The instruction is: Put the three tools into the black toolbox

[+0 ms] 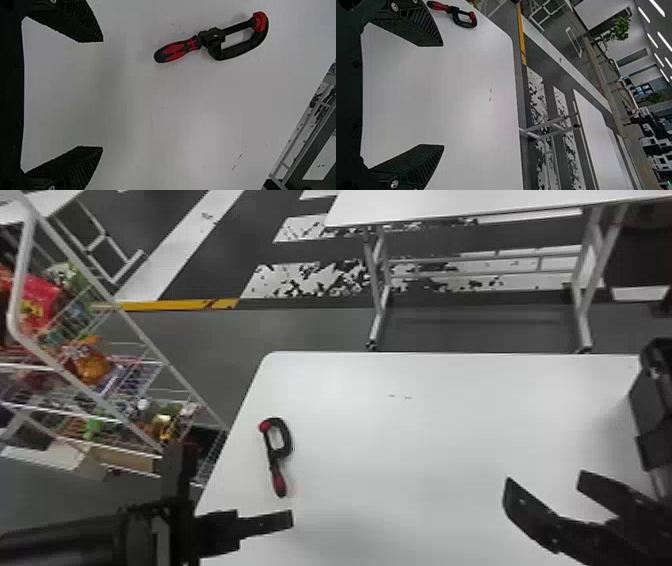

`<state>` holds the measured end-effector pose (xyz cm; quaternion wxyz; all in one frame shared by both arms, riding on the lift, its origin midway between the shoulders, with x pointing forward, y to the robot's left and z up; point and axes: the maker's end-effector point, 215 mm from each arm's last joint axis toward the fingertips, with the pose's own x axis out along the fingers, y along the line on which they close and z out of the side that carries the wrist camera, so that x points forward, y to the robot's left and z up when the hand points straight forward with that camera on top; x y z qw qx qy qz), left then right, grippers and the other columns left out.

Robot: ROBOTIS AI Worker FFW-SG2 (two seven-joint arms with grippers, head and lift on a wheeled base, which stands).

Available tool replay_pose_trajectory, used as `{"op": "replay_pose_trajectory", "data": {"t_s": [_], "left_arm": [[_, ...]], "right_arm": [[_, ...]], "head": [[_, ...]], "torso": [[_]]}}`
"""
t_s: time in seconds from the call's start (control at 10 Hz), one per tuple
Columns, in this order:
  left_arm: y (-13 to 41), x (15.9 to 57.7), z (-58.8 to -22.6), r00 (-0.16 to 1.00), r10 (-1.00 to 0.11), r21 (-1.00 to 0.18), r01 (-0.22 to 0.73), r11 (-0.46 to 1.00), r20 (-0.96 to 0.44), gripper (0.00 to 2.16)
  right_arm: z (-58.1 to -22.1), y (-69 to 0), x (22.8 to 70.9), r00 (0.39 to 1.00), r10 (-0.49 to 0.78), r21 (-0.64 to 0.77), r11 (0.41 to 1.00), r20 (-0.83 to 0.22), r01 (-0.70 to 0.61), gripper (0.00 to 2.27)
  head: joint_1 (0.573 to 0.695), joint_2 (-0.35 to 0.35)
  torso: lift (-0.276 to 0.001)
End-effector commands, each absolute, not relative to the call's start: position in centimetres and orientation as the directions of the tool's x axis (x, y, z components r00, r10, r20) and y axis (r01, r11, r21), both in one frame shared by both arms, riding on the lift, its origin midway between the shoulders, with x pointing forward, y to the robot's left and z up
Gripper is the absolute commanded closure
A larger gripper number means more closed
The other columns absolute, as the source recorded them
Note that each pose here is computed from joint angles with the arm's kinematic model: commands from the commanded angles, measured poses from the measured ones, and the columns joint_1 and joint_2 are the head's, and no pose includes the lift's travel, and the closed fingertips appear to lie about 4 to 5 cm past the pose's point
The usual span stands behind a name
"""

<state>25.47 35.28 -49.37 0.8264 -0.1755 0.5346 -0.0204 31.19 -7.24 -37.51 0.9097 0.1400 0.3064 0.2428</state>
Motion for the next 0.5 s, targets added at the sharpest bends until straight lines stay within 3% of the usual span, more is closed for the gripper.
{"op": "replay_pose_trajectory", "data": {"t_s": [0.0,0.2,0.4], "left_arm": [[37.7,27.0,-48.8,0.446,-0.144,-0.248,-0.182,0.952,-0.883,0.03],[42.4,30.3,-47.9,0.455,0.033,-0.093,-0.253,0.963,-0.890,0.03],[42.9,32.0,-48.2,0.453,0.032,-0.098,-0.260,0.961,-0.891,0.03]], "right_arm": [[-37.5,-7.4,31.2,0.691,0.533,0.394,0.841,-0.489,-0.370,0.10],[-37.2,-7.3,31.4,0.687,0.544,0.391,0.835,-0.482,-0.387,0.10],[-37.1,-7.6,31.5,0.688,0.545,0.389,0.835,-0.479,-0.390,0.10]], "head": [[0.695,0.350],[0.695,0.350],[0.695,0.350]], "torso": [[-0.051],[-0.051],[-0.051]]}}
